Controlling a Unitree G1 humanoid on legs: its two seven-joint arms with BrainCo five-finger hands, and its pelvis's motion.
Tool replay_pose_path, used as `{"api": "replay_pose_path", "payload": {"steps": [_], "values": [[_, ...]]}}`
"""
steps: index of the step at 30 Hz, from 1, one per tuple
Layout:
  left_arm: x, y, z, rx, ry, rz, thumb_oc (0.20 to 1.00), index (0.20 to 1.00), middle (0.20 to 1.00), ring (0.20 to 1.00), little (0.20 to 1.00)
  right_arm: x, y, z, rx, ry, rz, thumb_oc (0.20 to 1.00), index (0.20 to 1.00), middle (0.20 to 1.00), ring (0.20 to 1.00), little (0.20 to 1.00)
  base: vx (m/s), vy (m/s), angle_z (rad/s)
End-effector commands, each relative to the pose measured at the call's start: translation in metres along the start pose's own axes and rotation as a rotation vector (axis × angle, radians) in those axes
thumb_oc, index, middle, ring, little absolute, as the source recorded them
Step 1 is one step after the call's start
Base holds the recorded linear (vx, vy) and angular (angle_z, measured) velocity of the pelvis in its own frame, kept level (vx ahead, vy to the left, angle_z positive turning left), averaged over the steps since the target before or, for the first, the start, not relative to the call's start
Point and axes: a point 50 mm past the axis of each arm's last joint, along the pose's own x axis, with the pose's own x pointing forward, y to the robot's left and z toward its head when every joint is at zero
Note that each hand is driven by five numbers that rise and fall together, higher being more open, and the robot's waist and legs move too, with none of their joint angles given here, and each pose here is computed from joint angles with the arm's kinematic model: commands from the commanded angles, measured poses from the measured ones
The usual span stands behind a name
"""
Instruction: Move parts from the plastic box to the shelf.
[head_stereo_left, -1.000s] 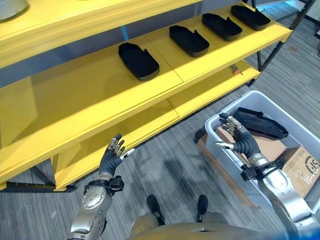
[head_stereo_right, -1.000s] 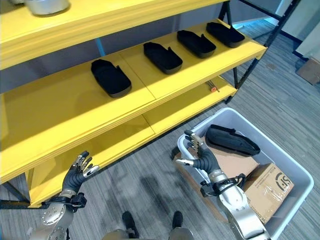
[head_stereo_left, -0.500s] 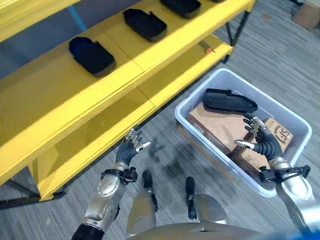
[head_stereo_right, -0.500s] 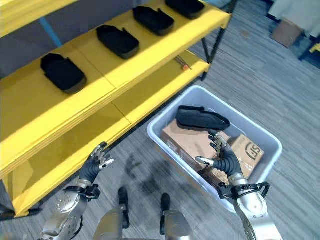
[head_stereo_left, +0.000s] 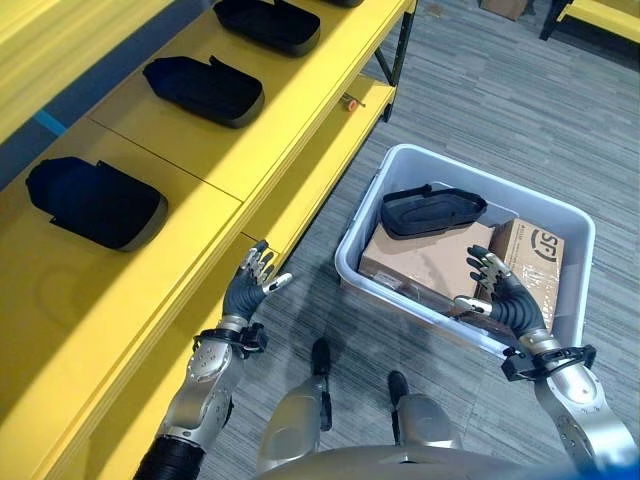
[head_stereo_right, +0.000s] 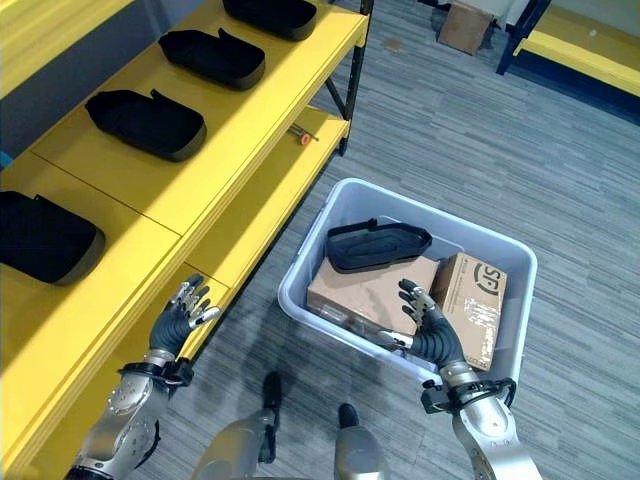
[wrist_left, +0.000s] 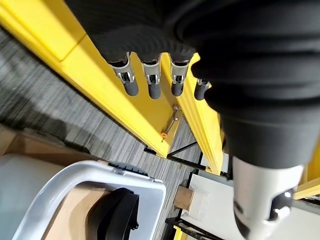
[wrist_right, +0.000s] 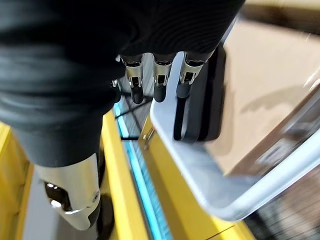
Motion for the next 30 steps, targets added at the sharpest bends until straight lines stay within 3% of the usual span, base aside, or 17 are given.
{"api": "replay_pose_path", "payload": {"steps": [1, 13, 19, 30], "values": [[-0.016, 0.003, 0.003, -0.024, -0.048, 0.019, 1.0, 1.0, 1.0, 1.0, 1.0, 0.003, -0.006, 0.017, -0.021, -0.08, 0.007, 1.0, 1.0, 1.0, 1.0, 1.0, 0.12, 0.14, -0.24], [-0.011, 0.011, 0.009, 0.036, -0.059, 0.041, 1.0, 1.0, 1.0, 1.0, 1.0, 0.027, 0.022, 0.029, 0.019, -0.162, 0.091, 1.0, 1.0, 1.0, 1.0, 1.0, 0.07, 0.129, -0.35], [-0.019, 0.022, 0.007, 0.024, -0.049, 0.094, 1.0, 1.0, 1.0, 1.0, 1.0, 0.038, 0.035, 0.028, 0.034, -0.16, 0.136, 1.0, 1.0, 1.0, 1.0, 1.0, 0.09, 0.023, -1.1], [-0.017, 0.003, -0.004, -0.026, -0.012, 0.025, 1.0, 1.0, 1.0, 1.0, 1.0, 0.021, 0.012, 0.022, -0.012, -0.114, 0.057, 1.0, 1.0, 1.0, 1.0, 1.0, 0.13, -0.178, 0.17]]}}
